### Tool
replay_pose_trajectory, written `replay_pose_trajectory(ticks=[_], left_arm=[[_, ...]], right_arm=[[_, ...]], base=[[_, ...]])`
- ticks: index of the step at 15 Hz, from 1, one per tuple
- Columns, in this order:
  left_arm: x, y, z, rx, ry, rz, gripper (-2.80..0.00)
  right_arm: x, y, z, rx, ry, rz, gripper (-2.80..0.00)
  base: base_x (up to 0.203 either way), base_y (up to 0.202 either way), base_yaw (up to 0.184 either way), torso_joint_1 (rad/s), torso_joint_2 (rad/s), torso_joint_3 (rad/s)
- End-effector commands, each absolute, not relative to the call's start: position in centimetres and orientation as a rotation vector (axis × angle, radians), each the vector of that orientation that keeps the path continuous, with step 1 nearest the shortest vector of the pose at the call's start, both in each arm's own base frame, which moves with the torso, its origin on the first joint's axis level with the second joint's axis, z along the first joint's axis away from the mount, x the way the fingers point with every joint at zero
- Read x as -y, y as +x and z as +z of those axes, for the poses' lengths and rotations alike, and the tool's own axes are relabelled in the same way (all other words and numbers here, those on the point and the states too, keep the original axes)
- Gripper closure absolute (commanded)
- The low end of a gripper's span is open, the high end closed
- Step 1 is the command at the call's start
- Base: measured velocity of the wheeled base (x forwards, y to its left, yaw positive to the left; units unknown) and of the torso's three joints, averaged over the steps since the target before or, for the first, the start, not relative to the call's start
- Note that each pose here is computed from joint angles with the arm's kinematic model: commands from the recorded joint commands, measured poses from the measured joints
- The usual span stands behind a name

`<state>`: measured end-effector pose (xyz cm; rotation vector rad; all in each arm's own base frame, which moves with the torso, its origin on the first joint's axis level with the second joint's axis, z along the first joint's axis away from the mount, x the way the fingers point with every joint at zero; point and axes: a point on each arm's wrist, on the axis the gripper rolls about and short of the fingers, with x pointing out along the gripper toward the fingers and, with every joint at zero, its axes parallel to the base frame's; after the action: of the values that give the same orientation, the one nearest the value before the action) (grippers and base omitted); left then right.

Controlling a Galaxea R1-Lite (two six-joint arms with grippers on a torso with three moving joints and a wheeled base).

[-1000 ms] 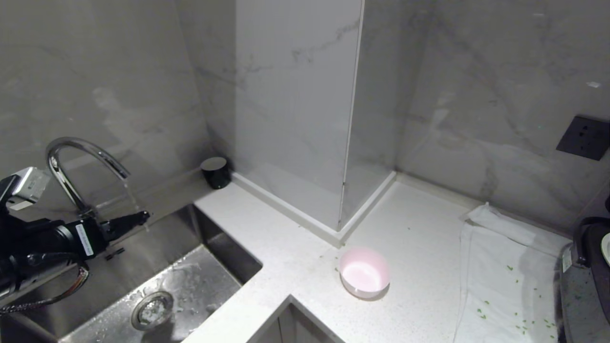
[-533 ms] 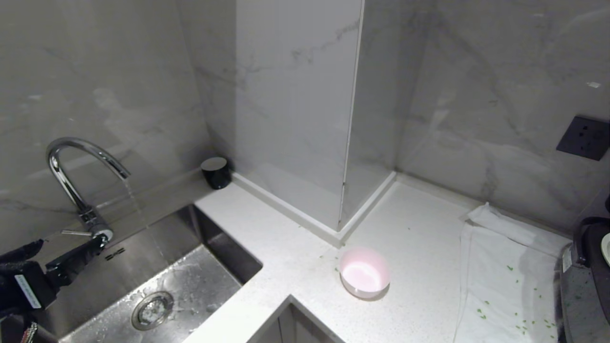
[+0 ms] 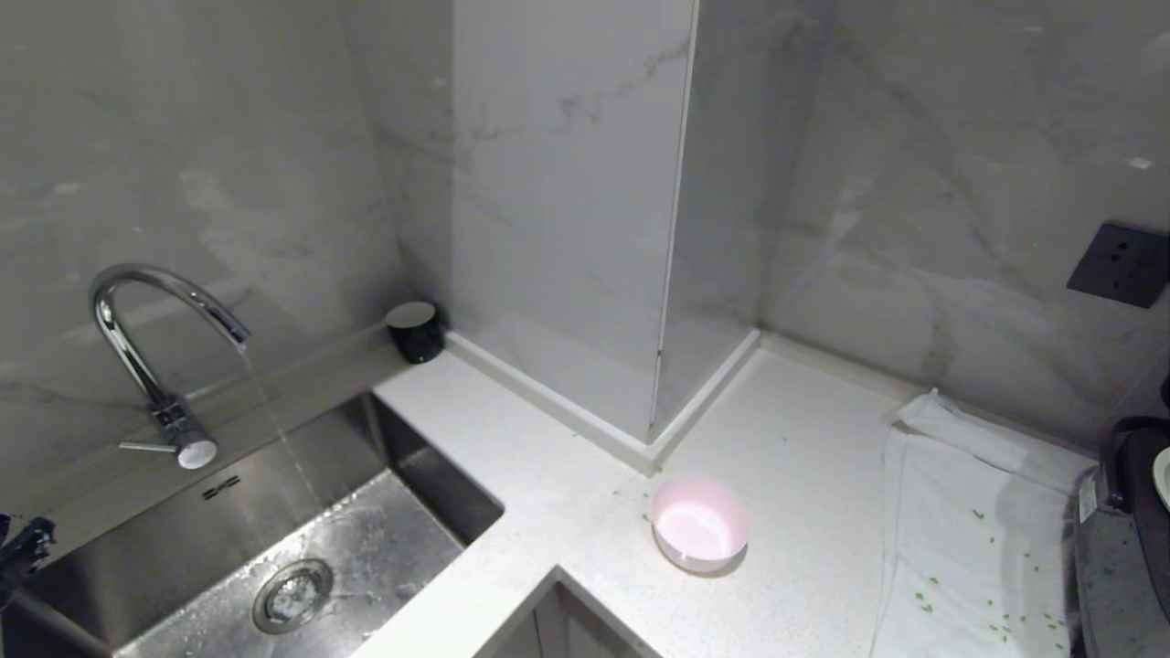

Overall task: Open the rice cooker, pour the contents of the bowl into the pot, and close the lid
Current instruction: Pick up the bowl on the table

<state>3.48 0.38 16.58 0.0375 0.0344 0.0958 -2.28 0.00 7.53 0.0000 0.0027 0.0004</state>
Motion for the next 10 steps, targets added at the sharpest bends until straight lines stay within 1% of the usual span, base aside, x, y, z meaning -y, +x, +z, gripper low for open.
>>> replay_pose_trajectory(ticks=[1,3,5,7,8,10], left_arm=[[0.0,0.9,16.0,0.041,0.052,0.099,0.0],[0.2,-0.6,15.0,0.035,0.056,0.117,0.0],[0.2,-0.7,14.2,-0.006,0.056,0.144,0.0],[0.2,-0.7,14.4,0.003,0.084,0.13,0.0],[0.3,-0.7,14.6,0.014,0.101,0.091,0.0],[0.6,-0.6,13.9,0.004,0.105,-0.08,0.0]], right_arm=[[0.0,-2.3,7.5,-0.003,0.0,0.0,0.0],[0.0,-2.3,7.5,-0.005,0.0,0.0,0.0],[0.0,-2.3,7.5,-0.004,0.0,0.001,0.0],[0.0,-2.3,7.5,-0.005,0.0,0.0,0.0],[0.0,-2.3,7.5,-0.004,0.0,0.0,0.0],[0.0,-2.3,7.5,-0.005,0.0,0.0,0.0]], base=[[0.0,0.0,0.0,0.0,0.0,0.0],[0.0,0.0,0.0,0.0,0.0,0.0],[0.0,0.0,0.0,0.0,0.0,0.0],[0.0,0.0,0.0,0.0,0.0,0.0],[0.0,0.0,0.0,0.0,0.0,0.0],[0.0,0.0,0.0,0.0,0.0,0.0]])
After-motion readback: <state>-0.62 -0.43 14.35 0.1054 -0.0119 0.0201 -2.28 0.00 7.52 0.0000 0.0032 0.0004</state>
